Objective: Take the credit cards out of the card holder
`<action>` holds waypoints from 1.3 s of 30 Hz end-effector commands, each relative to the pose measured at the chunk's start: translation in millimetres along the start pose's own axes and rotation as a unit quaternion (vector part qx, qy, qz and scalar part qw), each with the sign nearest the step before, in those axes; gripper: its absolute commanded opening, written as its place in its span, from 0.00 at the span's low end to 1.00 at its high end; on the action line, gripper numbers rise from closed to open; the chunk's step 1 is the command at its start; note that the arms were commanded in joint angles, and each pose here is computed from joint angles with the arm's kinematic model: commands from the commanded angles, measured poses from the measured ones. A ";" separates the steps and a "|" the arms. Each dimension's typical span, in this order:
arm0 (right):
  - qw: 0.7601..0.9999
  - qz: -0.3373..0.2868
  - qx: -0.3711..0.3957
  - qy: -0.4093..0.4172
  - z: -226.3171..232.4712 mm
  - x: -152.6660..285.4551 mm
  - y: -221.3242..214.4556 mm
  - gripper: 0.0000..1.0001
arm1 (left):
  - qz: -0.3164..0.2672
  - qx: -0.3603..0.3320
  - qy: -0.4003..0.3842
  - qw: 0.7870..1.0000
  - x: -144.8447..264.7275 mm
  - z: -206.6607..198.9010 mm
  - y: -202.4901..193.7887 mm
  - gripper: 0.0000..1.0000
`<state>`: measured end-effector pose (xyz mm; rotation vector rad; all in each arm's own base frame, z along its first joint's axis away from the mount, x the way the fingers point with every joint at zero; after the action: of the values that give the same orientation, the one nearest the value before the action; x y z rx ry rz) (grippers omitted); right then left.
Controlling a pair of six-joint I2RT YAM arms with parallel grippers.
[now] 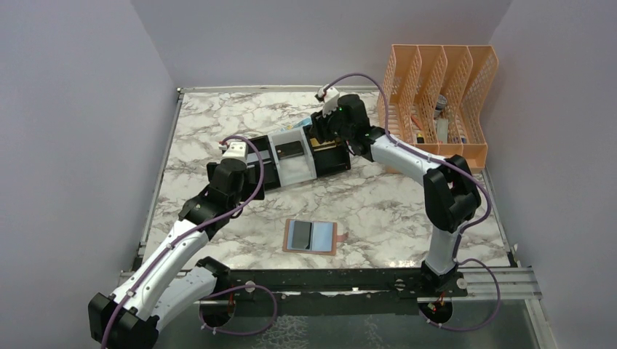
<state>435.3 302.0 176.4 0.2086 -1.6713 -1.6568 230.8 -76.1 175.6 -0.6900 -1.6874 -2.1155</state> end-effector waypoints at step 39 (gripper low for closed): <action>0.941 0.179 -0.230 -0.170 23.8 28.9 -92.2 0.28 | -0.007 0.004 -0.002 1.000 1.0 2.8 4.9 0.99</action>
<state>373.6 301.6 97.3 -0.5696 -1.3886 -1.7529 231.4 -73.2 176.6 -0.6757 -1.6923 -2.1085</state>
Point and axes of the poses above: each gripper's point midway between its finger pads, its own x axis back along the fingers, its own z axis along the line the jaws close on, y = z × x, the point moved 3 cm from there along x, back along the fingers, and after that the axes turned 13 degrees about -x, right-handed, at the moved point
